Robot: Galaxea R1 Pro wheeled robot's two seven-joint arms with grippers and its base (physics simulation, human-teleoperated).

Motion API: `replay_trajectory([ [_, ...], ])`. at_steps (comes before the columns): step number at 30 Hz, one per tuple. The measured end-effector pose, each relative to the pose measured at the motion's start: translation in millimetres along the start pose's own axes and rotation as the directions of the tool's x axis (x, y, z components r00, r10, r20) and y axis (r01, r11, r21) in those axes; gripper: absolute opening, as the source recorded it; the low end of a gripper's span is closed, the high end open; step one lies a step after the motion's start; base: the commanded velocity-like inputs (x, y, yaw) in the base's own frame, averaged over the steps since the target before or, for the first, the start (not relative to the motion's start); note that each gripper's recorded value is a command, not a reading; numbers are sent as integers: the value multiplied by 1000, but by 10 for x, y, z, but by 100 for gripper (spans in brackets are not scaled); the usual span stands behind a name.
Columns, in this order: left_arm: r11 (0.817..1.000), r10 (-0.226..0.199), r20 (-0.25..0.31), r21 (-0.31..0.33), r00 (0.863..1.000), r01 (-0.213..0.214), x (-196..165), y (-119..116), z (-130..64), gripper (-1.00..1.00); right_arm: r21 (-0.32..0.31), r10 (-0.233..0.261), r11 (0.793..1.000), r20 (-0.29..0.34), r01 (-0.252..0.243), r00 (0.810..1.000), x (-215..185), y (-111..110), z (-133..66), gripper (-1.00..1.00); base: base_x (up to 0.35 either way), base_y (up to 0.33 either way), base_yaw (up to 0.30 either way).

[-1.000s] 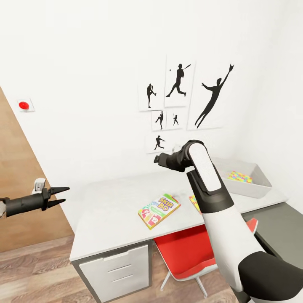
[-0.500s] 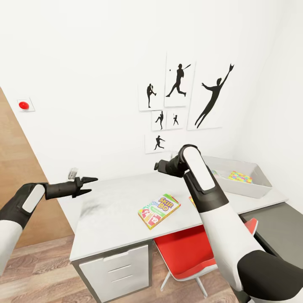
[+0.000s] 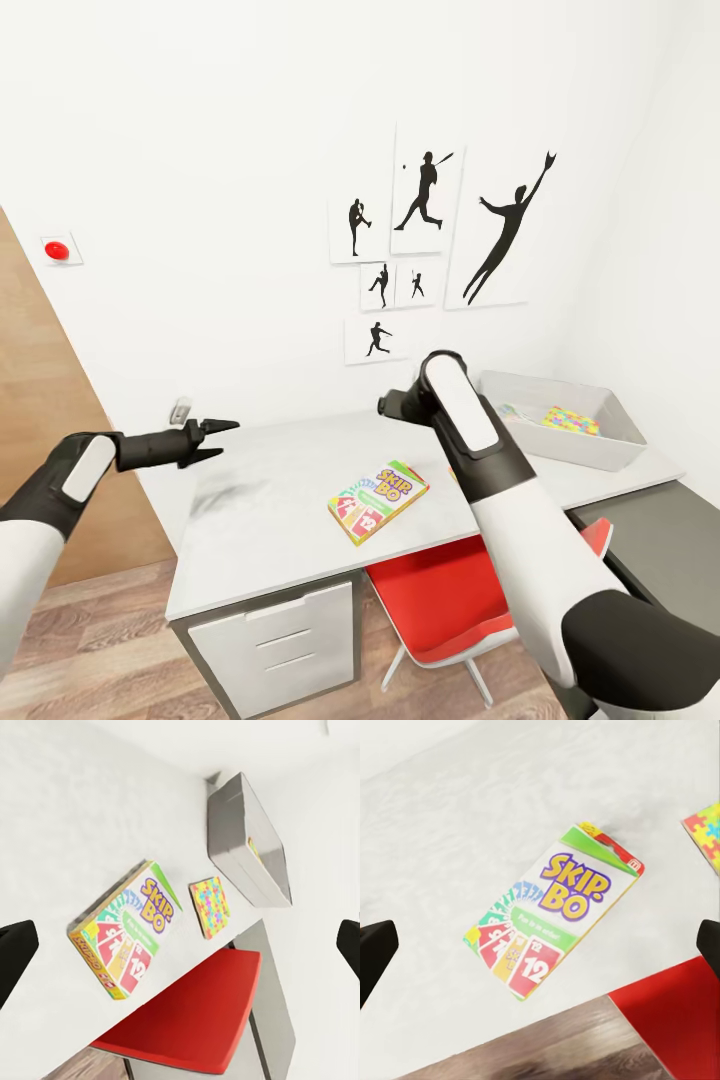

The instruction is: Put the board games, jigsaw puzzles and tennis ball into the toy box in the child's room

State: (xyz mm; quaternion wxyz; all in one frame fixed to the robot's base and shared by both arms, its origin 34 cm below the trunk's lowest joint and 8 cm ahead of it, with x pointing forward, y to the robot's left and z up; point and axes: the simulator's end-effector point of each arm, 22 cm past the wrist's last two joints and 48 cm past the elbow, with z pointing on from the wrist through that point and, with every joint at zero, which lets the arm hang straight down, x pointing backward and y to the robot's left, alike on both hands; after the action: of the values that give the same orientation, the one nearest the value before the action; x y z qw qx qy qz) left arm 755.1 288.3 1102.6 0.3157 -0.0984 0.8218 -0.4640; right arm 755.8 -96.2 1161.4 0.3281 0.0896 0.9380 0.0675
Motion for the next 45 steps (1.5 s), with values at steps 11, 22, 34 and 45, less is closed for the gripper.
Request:
replay_trajectory([
  [11, 999, -36, 78, 41, 996, 33, -222, -40, -155, 100, 66, 13, 998, -45, -10, 999, -31, -127, 161, 100, 0, 0, 0],
  [22, 998, -43, 96, 49, 994, 39, -275, -42, -203, 100, 111, 90, 990, -64, -83, 994, -308, -170, 252, 100, 0, 0, 0],
  [34, 998, -44, 97, 50, 994, 39, -279, -42, -207, 100, 124, 130, 986, -174, -110, 976, -245, -241, 477, 100, 0, 0, 0],
  [45, 998, -45, 98, 50, 994, 40, -283, -43, -216, 100, 71, 166, 985, -149, -157, 975, -323, -117, 498, 100, 98, 92, 0],
])
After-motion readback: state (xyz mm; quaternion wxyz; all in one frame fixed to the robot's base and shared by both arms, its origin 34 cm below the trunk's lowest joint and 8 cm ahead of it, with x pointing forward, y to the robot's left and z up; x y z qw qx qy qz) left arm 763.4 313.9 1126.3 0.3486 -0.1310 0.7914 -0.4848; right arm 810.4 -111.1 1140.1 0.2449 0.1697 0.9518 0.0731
